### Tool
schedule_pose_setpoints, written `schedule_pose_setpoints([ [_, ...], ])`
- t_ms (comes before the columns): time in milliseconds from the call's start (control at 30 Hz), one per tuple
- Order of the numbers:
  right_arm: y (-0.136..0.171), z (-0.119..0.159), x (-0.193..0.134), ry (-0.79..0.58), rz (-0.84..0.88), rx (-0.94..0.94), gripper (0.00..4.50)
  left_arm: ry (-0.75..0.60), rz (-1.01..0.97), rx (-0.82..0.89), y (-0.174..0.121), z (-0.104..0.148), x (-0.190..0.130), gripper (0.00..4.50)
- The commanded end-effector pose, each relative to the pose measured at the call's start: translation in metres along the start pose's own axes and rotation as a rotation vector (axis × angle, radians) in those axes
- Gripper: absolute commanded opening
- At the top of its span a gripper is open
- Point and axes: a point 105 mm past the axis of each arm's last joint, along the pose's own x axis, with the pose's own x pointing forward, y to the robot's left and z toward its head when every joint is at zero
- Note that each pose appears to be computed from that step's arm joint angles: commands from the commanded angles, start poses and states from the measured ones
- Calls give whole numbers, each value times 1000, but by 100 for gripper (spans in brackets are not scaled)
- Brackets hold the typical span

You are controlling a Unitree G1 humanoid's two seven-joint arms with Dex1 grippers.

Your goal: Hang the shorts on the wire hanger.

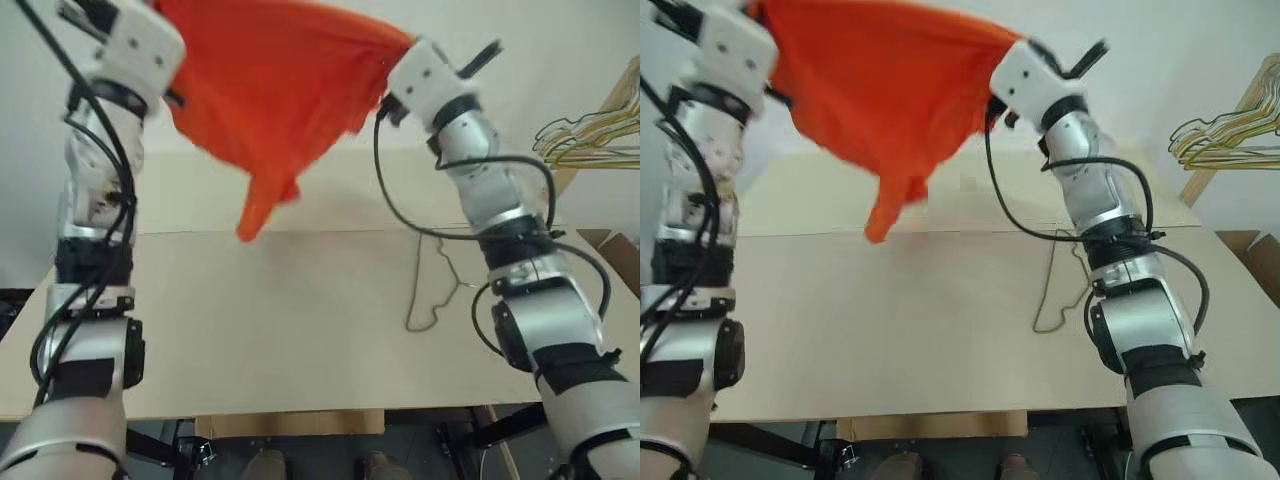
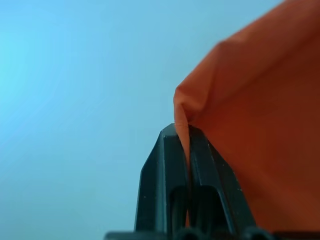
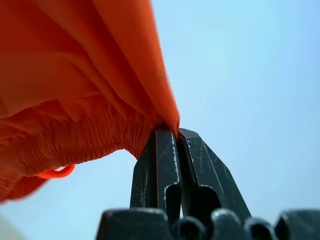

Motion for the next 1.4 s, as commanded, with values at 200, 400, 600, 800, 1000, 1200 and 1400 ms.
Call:
schedule_pose_setpoints([
  [200,63,-25,-82,-78,344,-84,0,31,-344,-44,-26,-31,-91,2],
  [400,124,-41,-180,-89,842,-94,0,236,-842,-214,-82,-50,-211,2],
  [600,142,-40,-235,-150,1146,-115,0,394,-1155,-214,-97,-62,-289,2],
  [800,137,-24,-267,-205,1359,-31,0,481,-1383,-283,-88,-52,-323,2],
  [1000,143,-34,-301,-189,1553,-51,0,571,-1678,-338,-75,-31,-357,2],
  [1200,141,-24,-309,-214,1632,38,0,689,-1783,-285,-69,-36,-379,2],
  [1400,134,-26,-319,-213,1701,39,0,690,-1794,-341,-73,-26,-381,2],
])
